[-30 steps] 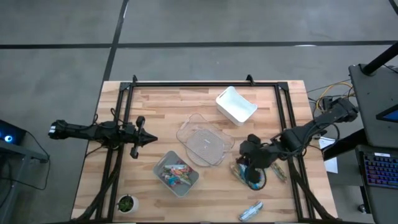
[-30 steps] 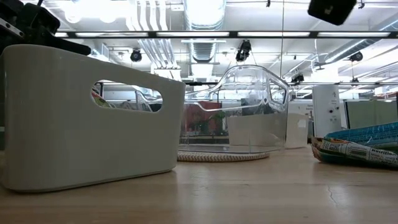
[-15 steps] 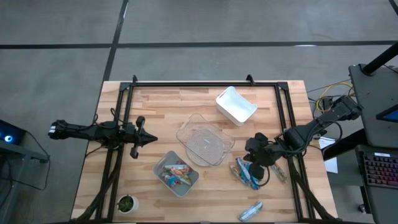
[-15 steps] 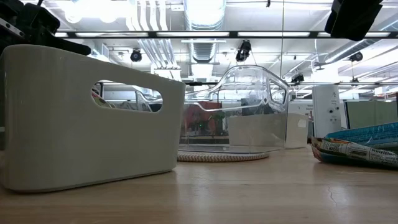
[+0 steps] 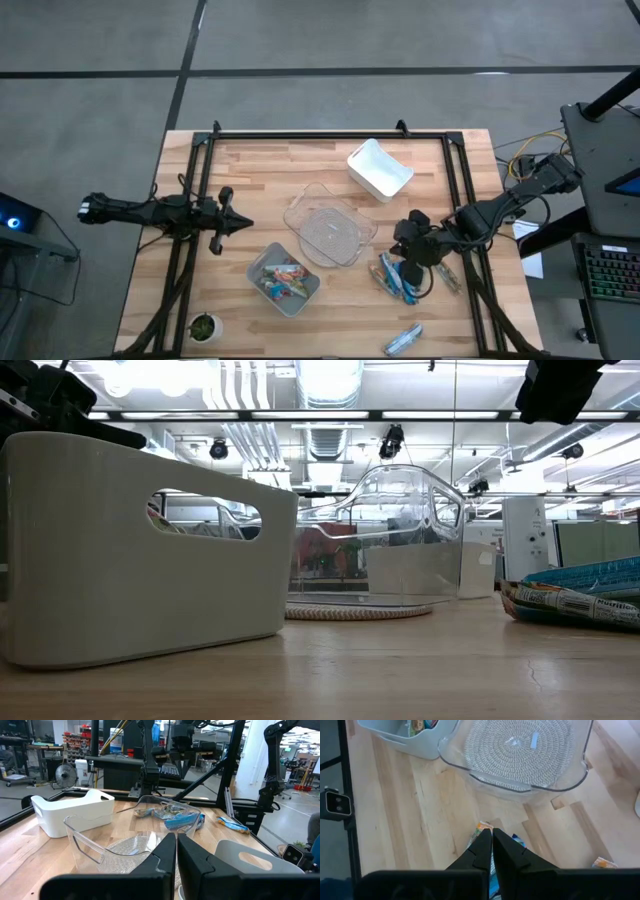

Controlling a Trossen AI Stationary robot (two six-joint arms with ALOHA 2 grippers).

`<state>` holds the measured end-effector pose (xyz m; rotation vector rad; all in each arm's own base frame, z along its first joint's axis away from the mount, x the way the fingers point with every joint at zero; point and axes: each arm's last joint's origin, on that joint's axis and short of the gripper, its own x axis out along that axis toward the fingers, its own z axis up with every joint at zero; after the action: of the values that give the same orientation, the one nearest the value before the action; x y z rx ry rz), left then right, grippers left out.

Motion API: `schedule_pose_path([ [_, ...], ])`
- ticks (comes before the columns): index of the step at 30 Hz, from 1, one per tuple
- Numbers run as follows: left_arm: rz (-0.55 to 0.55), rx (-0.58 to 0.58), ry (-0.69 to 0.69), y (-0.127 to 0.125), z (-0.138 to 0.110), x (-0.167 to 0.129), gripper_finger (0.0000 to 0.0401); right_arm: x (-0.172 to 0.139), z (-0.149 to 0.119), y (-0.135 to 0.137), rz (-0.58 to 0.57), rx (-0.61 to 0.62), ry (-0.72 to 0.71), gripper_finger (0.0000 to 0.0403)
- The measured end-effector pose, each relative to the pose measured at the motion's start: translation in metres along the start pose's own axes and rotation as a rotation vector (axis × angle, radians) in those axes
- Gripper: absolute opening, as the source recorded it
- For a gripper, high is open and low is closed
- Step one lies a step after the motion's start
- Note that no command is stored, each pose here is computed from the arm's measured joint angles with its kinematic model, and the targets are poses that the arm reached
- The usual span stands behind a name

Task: Pick and place Granola Bars by type
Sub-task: Put the blue granola bar into the transparent bin

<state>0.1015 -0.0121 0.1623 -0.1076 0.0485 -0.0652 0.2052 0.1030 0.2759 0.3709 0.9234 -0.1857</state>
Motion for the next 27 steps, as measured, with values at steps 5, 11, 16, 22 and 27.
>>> schedule_pose_path([
  [5, 0.000, 0.000, 0.000, 0.000, 0.000, 0.000, 0.0000, 0.000, 0.000, 0.000, 0.012, 0.017, 0.012, 0.0008],
  [11, 0.000, 0.000, 0.000, 0.000, 0.000, 0.000, 0.0000, 0.003, -0.001, 0.001, 0.006, 0.174, 0.026, 0.0009],
  [16, 0.000, 0.000, 0.000, 0.000, 0.000, 0.000, 0.0000, 0.013, 0.000, 0.003, -0.011, 0.292, 0.062, 0.0022],
  [22, 0.000, 0.000, 0.000, 0.000, 0.000, 0.000, 0.0000, 0.027, 0.014, 0.020, -0.007, 0.343, 0.124, 0.0054],
  [27, 0.000, 0.000, 0.000, 0.000, 0.000, 0.000, 0.0000, 0.037, 0.025, 0.033, -0.026, 0.347, 0.218, 0.0077],
])
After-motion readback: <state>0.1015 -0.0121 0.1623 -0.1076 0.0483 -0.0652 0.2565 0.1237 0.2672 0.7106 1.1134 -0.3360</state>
